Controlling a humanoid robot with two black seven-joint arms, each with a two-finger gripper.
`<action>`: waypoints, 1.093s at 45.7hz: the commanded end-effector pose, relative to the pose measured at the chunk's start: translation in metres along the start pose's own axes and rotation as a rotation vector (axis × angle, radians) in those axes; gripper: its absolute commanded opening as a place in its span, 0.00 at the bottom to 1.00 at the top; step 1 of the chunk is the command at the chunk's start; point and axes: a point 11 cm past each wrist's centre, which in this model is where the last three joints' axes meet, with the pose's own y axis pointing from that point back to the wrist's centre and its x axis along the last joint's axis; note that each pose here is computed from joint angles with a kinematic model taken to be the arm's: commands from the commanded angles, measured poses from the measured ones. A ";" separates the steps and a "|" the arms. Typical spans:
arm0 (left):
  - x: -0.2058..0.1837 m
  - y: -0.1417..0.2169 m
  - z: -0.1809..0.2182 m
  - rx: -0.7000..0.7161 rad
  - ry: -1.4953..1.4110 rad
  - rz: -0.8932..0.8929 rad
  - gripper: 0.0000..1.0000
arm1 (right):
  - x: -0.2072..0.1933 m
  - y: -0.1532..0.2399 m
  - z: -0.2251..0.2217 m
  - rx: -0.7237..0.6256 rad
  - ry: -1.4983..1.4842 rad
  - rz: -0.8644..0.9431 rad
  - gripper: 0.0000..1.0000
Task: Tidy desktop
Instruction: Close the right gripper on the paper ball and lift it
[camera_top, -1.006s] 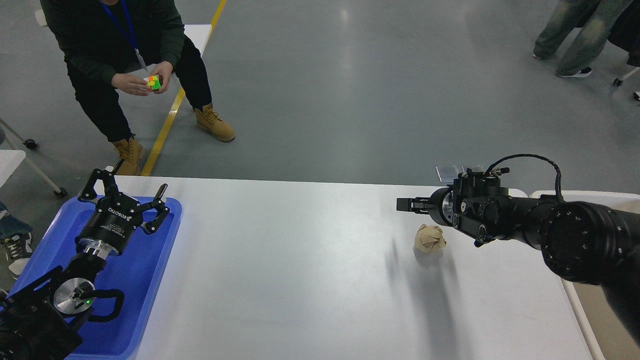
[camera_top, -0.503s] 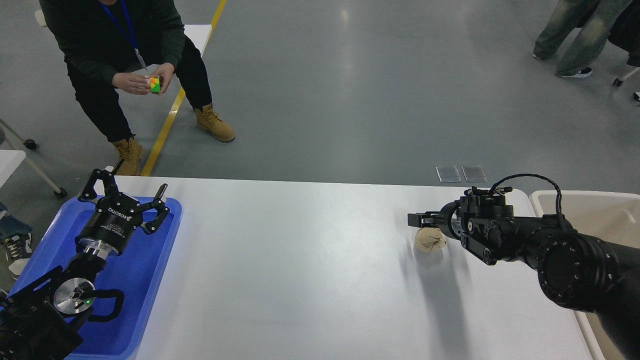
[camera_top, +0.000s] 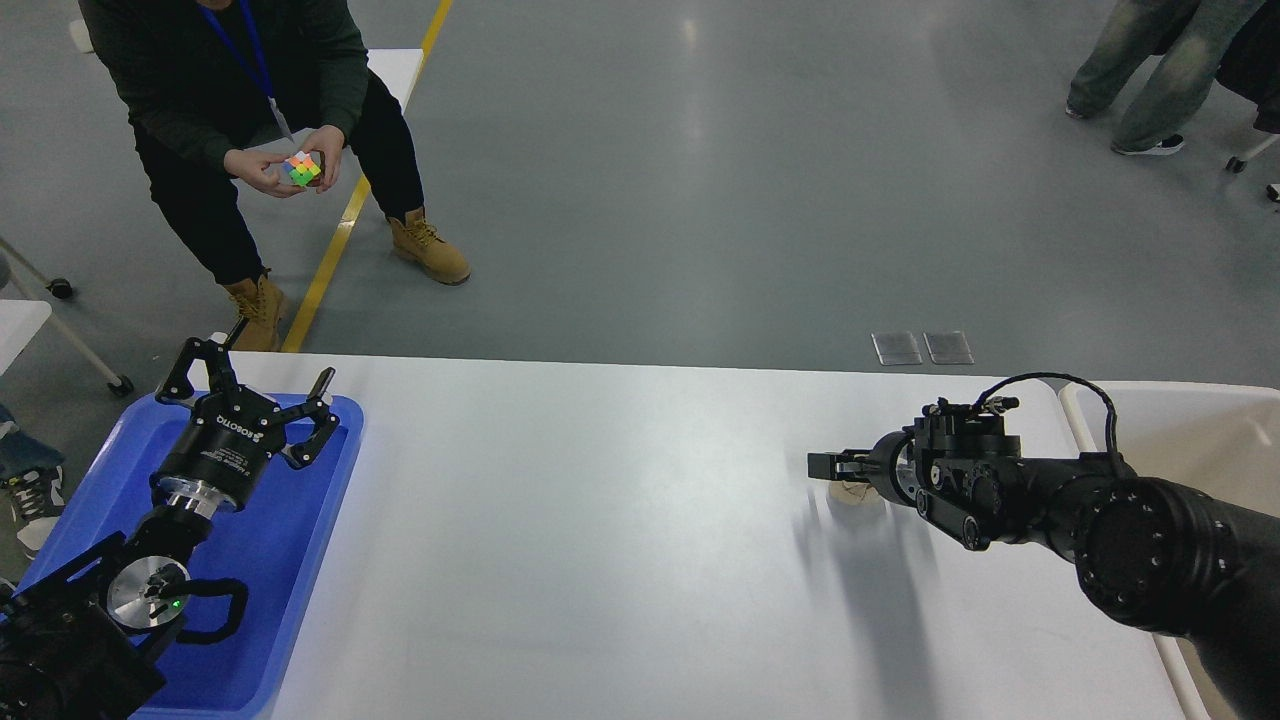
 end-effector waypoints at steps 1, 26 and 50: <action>0.000 0.000 0.000 0.000 0.000 0.000 0.99 | -0.009 -0.002 0.003 0.000 0.041 0.000 0.99; 0.000 0.000 0.000 -0.001 0.000 0.000 0.99 | -0.025 -0.003 -0.008 0.106 0.274 0.014 0.39; 0.000 0.000 0.000 0.000 0.000 0.000 0.99 | 0.054 0.050 0.015 0.058 0.174 -0.103 0.00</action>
